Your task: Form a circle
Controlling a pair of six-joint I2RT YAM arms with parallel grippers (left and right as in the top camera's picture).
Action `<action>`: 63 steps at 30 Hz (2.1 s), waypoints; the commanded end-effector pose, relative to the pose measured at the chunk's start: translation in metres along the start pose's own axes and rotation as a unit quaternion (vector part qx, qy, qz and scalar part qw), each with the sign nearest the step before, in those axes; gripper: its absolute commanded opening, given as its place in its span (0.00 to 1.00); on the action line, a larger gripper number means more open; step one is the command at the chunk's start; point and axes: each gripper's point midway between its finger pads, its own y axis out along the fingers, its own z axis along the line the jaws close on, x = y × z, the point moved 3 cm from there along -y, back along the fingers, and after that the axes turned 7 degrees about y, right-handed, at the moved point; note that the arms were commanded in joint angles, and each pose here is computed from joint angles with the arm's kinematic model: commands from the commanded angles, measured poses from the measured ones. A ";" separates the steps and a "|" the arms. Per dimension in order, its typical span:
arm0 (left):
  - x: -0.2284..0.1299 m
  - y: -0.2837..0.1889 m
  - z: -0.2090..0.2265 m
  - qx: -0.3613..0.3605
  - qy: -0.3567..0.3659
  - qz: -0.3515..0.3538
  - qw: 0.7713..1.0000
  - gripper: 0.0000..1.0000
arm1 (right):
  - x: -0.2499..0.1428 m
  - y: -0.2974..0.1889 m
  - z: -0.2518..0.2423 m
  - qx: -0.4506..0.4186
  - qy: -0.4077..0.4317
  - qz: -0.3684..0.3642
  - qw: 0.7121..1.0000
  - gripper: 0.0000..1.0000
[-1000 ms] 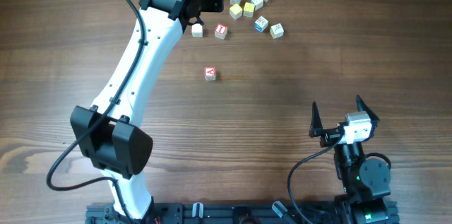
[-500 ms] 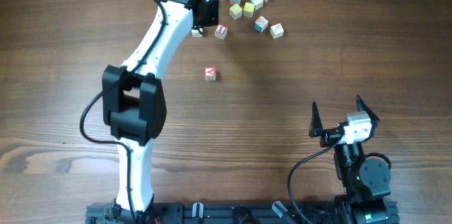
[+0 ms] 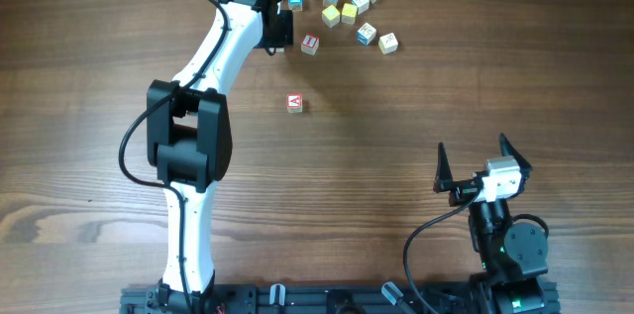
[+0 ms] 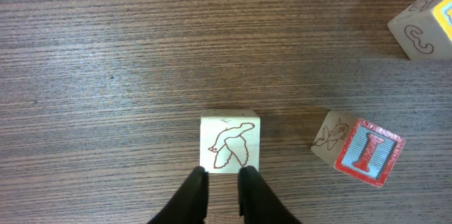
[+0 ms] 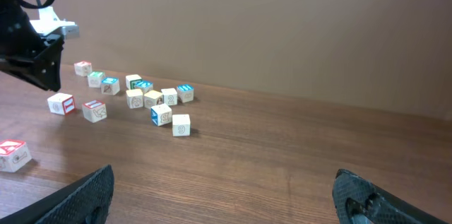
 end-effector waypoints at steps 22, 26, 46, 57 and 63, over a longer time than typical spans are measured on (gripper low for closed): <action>-0.024 0.042 0.037 0.062 -0.012 0.052 0.997 0.04 | 0.002 0.000 0.000 0.002 0.002 -0.005 1.000 1.00; -0.028 0.045 0.037 0.063 -0.012 0.058 0.996 0.04 | 0.002 0.000 0.000 0.002 0.002 -0.005 1.000 1.00; -0.039 0.034 0.005 -0.036 -0.013 0.088 0.995 0.45 | 0.002 0.000 0.000 0.002 0.002 -0.005 1.000 1.00; -0.034 0.034 -0.004 -0.070 -0.018 0.080 0.994 0.98 | 0.002 0.000 0.000 0.002 0.002 -0.005 1.000 1.00; -0.018 0.036 -0.004 -0.066 -0.084 0.047 0.993 0.96 | 0.002 0.000 0.000 0.002 0.003 -0.005 1.000 1.00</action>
